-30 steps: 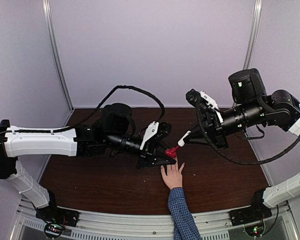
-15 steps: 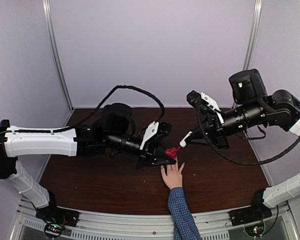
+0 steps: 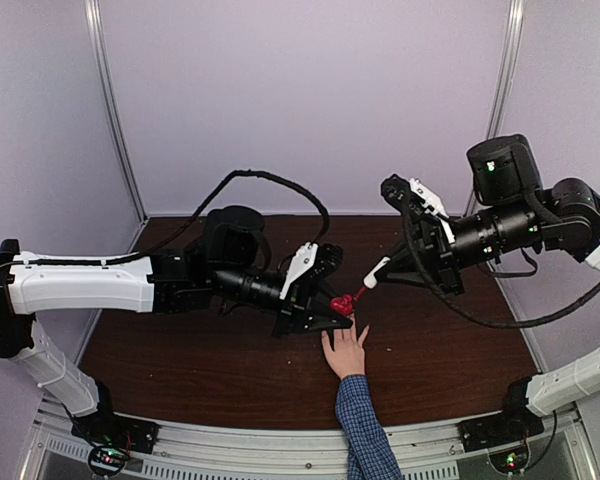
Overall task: Paint the nails
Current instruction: Remove the excess polish from the bottle rim.
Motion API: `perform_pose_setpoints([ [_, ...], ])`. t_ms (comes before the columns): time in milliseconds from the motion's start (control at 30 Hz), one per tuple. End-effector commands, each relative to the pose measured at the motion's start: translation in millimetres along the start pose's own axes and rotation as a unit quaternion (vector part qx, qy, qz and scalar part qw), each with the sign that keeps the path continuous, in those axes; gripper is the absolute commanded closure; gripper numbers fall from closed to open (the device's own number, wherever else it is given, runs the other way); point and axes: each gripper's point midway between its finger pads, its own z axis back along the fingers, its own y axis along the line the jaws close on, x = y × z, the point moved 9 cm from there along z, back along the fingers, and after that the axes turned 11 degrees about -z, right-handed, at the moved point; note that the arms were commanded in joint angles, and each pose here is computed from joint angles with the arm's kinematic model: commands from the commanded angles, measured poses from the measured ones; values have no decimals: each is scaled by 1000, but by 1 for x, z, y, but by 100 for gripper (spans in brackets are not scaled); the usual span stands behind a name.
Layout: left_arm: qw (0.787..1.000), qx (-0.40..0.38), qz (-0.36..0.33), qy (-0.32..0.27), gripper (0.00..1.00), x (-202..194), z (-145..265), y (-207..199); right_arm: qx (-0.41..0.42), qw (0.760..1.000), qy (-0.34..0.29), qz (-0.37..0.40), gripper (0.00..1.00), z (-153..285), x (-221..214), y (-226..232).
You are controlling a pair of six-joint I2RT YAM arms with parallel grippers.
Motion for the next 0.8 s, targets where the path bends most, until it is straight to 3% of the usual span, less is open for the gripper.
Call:
perform_pose_setpoints([
  [0,1000,5,-14,-22,100,12,0,6,-13,999,-27,18,100,19,9,5],
  [400,1000,11,-8,-24,100,9,3,8,11,999,-41,12,100,18,14,8],
  [567,998,56,6,-30,100,2,18,17,-33,998,-26,-35,100,1,13,-8],
  [767,995,103,17,2,100,-12,27,24,-16,999,-29,-41,100,-6,15,-9],
])
